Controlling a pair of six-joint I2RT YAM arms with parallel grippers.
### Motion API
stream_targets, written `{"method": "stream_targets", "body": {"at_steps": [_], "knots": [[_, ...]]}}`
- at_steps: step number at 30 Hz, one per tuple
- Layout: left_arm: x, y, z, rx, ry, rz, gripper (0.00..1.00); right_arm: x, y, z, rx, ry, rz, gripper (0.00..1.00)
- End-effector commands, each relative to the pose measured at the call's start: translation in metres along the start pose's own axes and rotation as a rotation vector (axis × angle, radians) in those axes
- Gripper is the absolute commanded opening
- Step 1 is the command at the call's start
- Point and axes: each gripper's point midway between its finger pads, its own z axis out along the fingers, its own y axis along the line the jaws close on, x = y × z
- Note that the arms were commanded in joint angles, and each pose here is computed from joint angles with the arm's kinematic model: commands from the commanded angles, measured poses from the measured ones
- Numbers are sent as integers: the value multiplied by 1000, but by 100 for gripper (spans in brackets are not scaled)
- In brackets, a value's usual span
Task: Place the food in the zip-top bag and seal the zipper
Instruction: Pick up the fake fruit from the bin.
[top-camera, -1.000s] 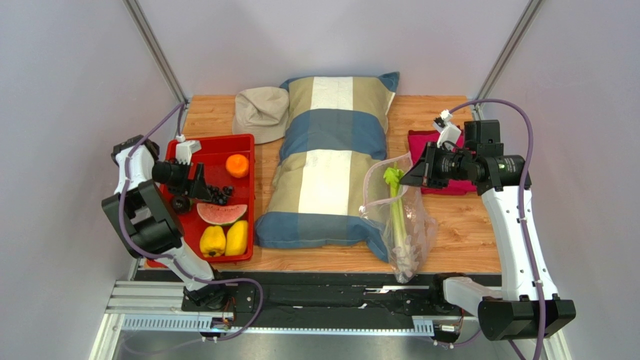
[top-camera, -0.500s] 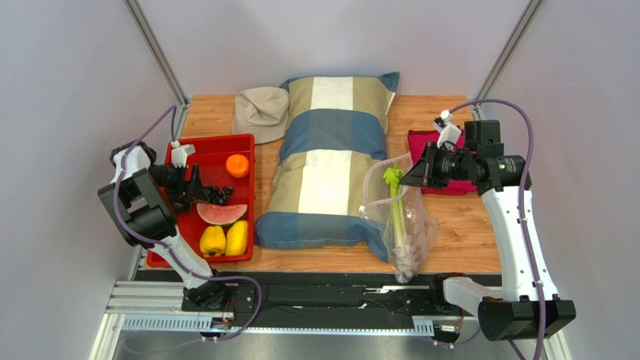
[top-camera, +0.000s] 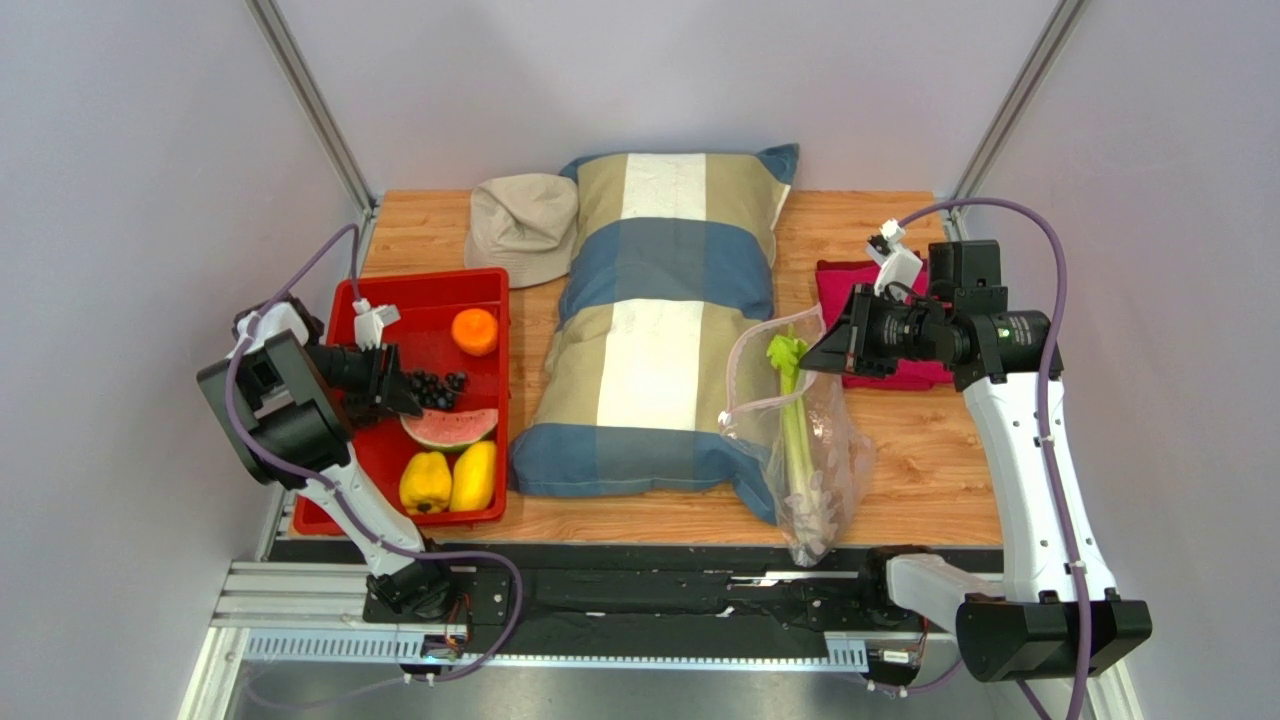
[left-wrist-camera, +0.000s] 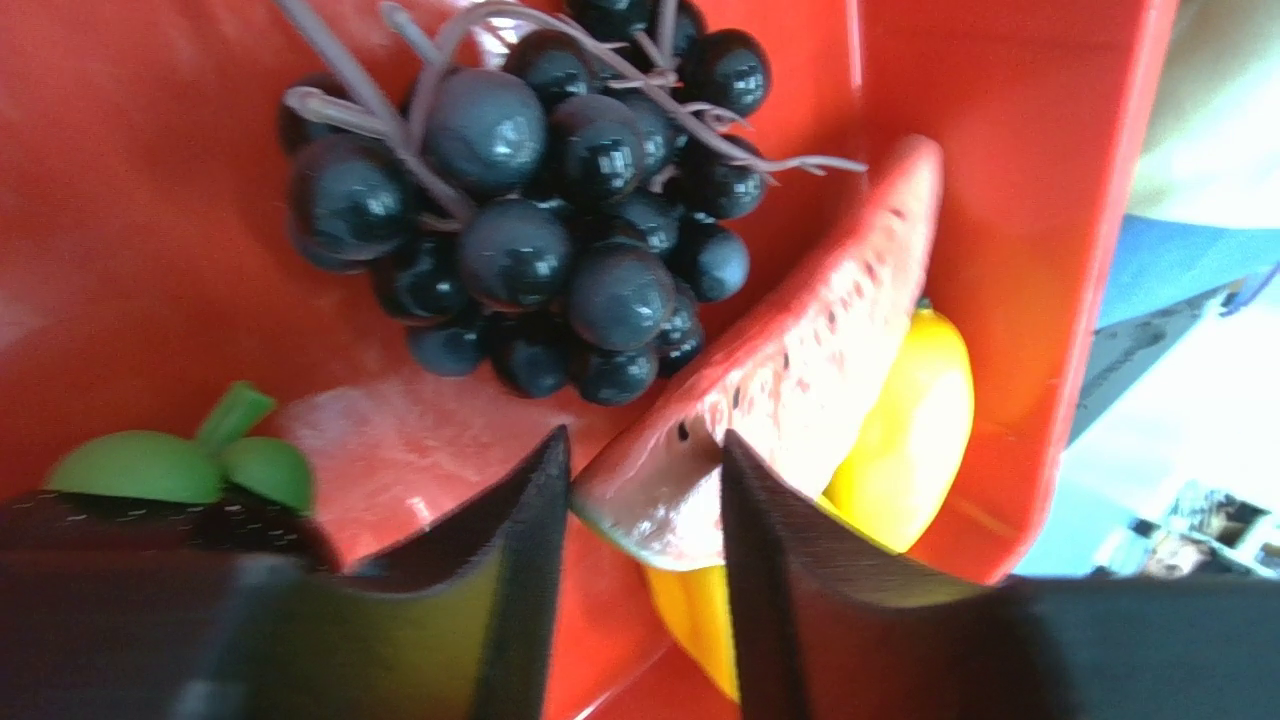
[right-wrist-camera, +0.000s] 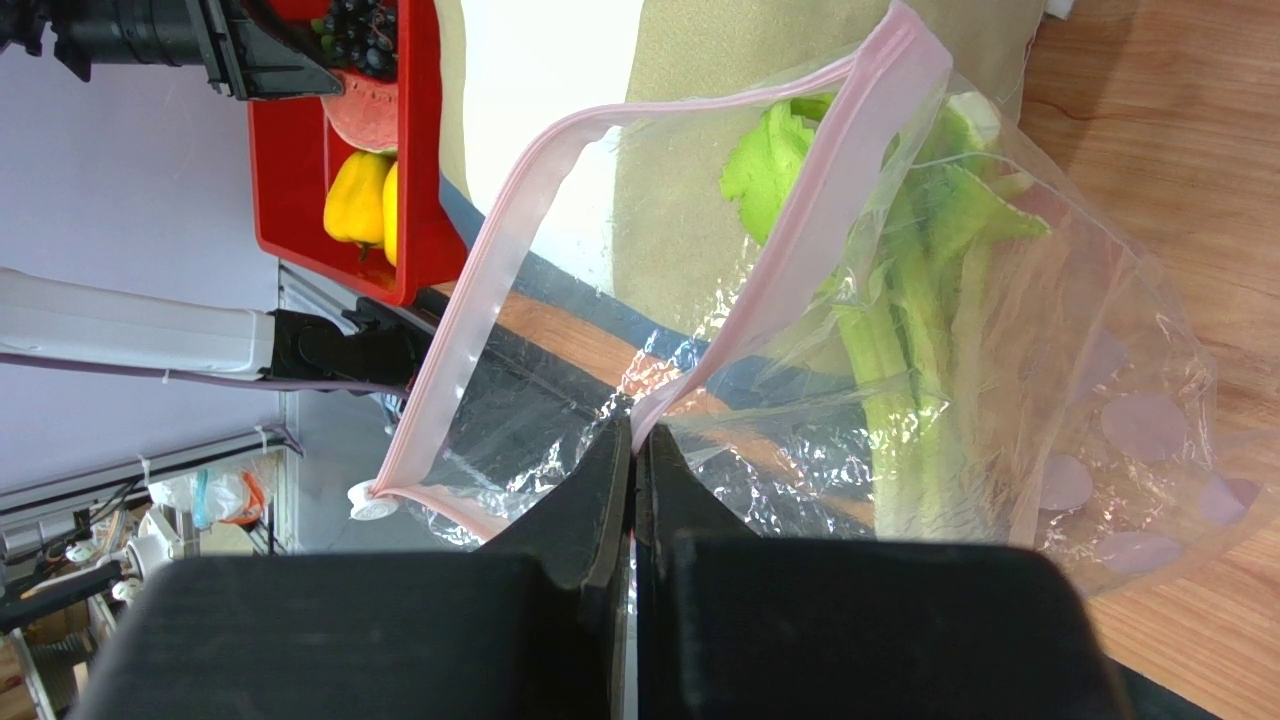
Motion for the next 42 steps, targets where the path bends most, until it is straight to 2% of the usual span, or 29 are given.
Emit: {"method": "stream_targets", "body": {"at_steps": [1,3,5,9,17,22,26,30,34,35,36,37,38,40,42], "knots": [[-7,-18,-9,61,-70,4,34,-5,2,-3,-3,-30,-39,0],[-9,-30,-16,75,-82,16,23,-5,2,-3,-3,-29,-36,0],[-6,-43,-23,88,-87,27,19,-6,3,-3,-5,-35,-37,0],[0,-67,-33,104,-111,65,0,-5,2,-1,-9,-34,-30,0],[-4,-102,-61,65,-186,159,0,-5,3,0,-18,-37,-32,0],[-26,-131,-96,-17,-285,305,0,-5,4,-2,-18,-47,-51,0],[-52,-186,-127,-61,-371,462,0,-3,3,-3,-18,-45,-53,0],[-72,-246,-132,-12,-408,562,0,-4,6,-7,-16,-59,-75,0],[-91,-322,-121,111,-433,674,0,0,6,-11,-11,-60,-90,0],[-99,-337,-131,113,-466,710,0,1,6,-11,-9,-57,-100,0],[-99,-357,-128,152,-458,752,0,2,6,-12,-6,-56,-103,0],[-105,-367,-122,188,-439,731,0,3,6,-12,-8,-53,-106,0],[-105,-396,-128,236,-450,793,0,3,7,-13,-9,-54,-117,0],[-112,-414,-120,287,-419,765,0,5,10,-15,-17,-54,-132,0],[-108,-446,-122,364,-411,803,0,6,15,-17,-26,-62,-156,0]]}}
